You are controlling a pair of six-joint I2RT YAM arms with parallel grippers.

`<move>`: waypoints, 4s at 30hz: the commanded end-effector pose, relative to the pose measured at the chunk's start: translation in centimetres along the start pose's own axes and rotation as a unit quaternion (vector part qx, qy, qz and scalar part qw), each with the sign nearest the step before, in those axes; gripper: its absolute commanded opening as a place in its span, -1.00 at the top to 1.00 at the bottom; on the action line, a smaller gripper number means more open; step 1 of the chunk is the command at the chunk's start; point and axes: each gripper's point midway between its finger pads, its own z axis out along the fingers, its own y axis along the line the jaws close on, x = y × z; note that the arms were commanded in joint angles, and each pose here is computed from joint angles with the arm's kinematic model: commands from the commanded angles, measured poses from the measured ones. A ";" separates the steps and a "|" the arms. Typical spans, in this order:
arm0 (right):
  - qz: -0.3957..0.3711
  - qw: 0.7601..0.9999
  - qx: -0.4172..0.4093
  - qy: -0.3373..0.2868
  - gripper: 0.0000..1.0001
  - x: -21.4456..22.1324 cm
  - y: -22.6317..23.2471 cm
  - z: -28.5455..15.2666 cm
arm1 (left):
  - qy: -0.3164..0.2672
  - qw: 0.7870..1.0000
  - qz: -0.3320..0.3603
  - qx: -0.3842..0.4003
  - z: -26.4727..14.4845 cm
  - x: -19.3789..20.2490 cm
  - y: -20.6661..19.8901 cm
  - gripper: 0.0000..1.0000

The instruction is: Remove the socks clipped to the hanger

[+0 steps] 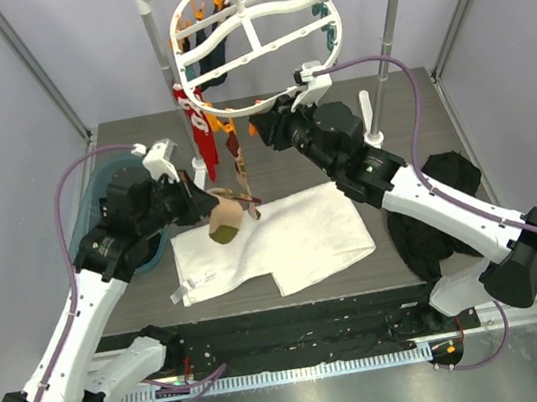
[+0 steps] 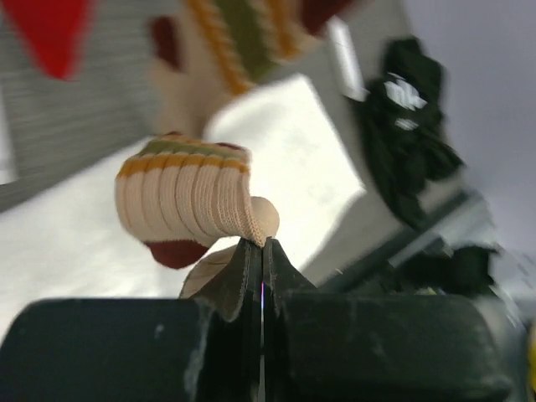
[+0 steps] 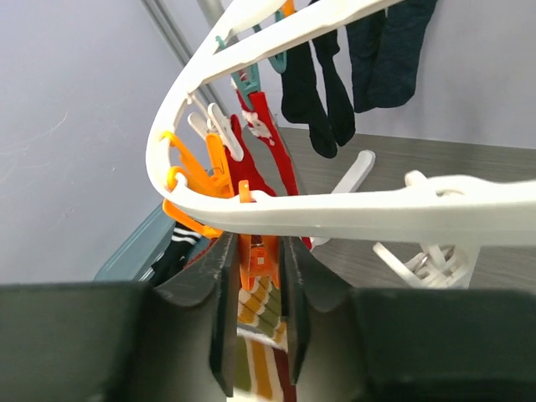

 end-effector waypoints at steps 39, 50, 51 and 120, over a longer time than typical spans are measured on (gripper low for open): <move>-0.019 0.997 -0.068 0.001 -0.62 7.9 -0.4 -7.0 | -0.092 0.897 -0.126 -0.413 -3.8 -8.8 23.9 -1.00; -0.041 0.998 -0.036 -0.034 -0.55 10.5 0.9 0.0 | -0.098 0.943 -0.020 -0.319 -0.5 -7.2 17.1 -1.00; -0.049 0.998 -0.015 -0.028 -0.48 11.5 0.2 0.8 | -0.097 0.944 -0.021 -0.314 -0.4 -7.1 16.9 -0.99; 0.073 0.996 -0.033 0.033 -0.07 -0.3 3.4 -10.4 | -0.083 0.991 0.052 0.094 2.0 0.2 -4.3 1.00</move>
